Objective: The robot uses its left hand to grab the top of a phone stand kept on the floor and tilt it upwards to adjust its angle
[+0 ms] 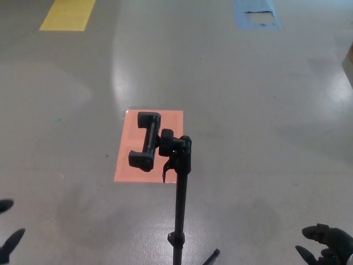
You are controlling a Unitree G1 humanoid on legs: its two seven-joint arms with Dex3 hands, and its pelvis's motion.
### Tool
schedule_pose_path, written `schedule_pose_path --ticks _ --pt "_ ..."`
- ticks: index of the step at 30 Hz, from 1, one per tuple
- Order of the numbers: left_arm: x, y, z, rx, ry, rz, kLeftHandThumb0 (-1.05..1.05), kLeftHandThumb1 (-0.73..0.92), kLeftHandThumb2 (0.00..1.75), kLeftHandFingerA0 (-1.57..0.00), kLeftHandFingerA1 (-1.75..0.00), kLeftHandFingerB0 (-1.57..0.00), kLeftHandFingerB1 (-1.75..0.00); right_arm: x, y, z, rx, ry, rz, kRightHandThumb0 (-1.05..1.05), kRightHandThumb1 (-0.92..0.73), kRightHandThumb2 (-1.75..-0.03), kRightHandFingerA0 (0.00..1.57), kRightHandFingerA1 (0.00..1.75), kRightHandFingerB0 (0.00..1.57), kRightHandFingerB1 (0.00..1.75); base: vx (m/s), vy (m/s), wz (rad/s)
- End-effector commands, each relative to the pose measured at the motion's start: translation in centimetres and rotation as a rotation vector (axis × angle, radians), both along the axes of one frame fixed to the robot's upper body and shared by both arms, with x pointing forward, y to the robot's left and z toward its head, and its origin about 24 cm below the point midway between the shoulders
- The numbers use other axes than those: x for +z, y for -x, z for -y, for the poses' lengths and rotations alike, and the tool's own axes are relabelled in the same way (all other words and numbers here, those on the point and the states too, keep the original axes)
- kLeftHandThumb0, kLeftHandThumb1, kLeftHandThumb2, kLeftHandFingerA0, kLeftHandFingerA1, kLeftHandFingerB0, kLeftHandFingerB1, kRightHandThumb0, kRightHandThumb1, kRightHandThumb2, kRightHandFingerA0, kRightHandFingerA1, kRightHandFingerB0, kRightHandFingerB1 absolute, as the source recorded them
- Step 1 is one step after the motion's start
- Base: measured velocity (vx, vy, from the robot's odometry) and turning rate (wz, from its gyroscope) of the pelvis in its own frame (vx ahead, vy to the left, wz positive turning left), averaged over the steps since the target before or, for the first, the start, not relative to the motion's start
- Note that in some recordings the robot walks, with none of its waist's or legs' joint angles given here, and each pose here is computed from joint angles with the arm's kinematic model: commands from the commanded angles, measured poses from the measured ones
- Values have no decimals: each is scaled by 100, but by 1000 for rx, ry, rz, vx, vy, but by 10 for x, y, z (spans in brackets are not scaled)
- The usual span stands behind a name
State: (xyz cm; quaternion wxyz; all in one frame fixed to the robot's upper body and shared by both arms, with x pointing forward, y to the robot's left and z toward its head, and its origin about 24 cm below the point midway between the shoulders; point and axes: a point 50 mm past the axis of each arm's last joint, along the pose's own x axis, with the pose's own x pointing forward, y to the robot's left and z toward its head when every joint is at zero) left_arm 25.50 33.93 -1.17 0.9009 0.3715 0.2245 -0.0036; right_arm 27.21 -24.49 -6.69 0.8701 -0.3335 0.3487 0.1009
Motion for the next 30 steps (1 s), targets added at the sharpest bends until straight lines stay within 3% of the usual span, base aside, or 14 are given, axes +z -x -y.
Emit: schedule_pose_path --ticks 1,3,5,6,7,8,9,10,16,17,20,26,27,30 --pt "39 -21 5 -160 -115 178 -83 68 105 -11 -44 0 -29 4 -2 5 3 3 11 -66 -66 -98 6 43 4 39 0 0 0" --pt "57 -28 8 -220 -136 241 -82 68 104 -11 -43 0 -29 6 -5 5 -3 -7 21 -80 -71 -95 0 37 6 34 0 0 0" --pt "65 -31 10 -247 -154 271 -81 68 104 -11 -43 -2 -30 8 -7 5 -1 -3 22 -72 -68 -98 0 39 11 37 0 0 0" --pt "69 -33 11 -263 -165 286 -81 68 104 -11 -43 -3 -30 9 -7 6 4 4 22 -65 -87 -66 11 28 14 23 0 0 0" --pt "73 -34 13 -281 -177 301 -81 68 104 -11 -43 -3 -30 9 -8 6 9 11 22 -65 -87 -66 11 28 14 23 0 0 0" --pt "77 -35 15 -296 -184 316 -79 85 65 -18 -28 -9 -25 10 -9 6 11 15 23 -70 -68 -99 0 39 13 38 0 0 0" --pt "80 -35 16 -306 -187 325 -79 85 65 -18 -28 -9 -25 10 -10 5 12 16 24 -70 -68 -99 0 39 13 38 0 0 0" --pt "88 -37 20 -346 -198 358 -81 70 99 -13 -41 -5 -30 12 -11 5 17 19 25 -64 -87 -67 11 27 13 23 0 0 0" --pt "107 -39 36 -452 -246 398 -84 69 106 -10 -42 -2 -26 14 -14 5 17 21 25 -66 -85 -67 11 26 13 23 0 0 0" --pt "111 -39 40 -481 -259 410 -83 69 106 -11 -42 0 -25 14 -14 5 14 14 27 -73 -69 -98 0 39 11 36 0 0 0" --pt "122 -39 50 -548 -288 434 -79 68 106 -3 -36 -2 -24 14 -14 5 13 17 28 -74 -69 -99 0 39 11 36 0 0 0" --pt "142 -39 73 -702 -420 495 -89 77 112 -9 -24 -1 -16 16 -16 5 10 4 38 -76 -70 -97 0 38 9 35 0 0 0" --pt "144 -39 76 -716 -438 503 -91 77 111 -10 -24 -4 -16 17 -16 5 13 8 36 -66 -86 -66 11 27 13 23 0 0 0" --pt "148 -39 83 -751 -472 525 -91 76 111 -9 -24 -6 -17 16 -16 6 17 14 30 -66 -84 -67 11 25 13 23 0 0 0"
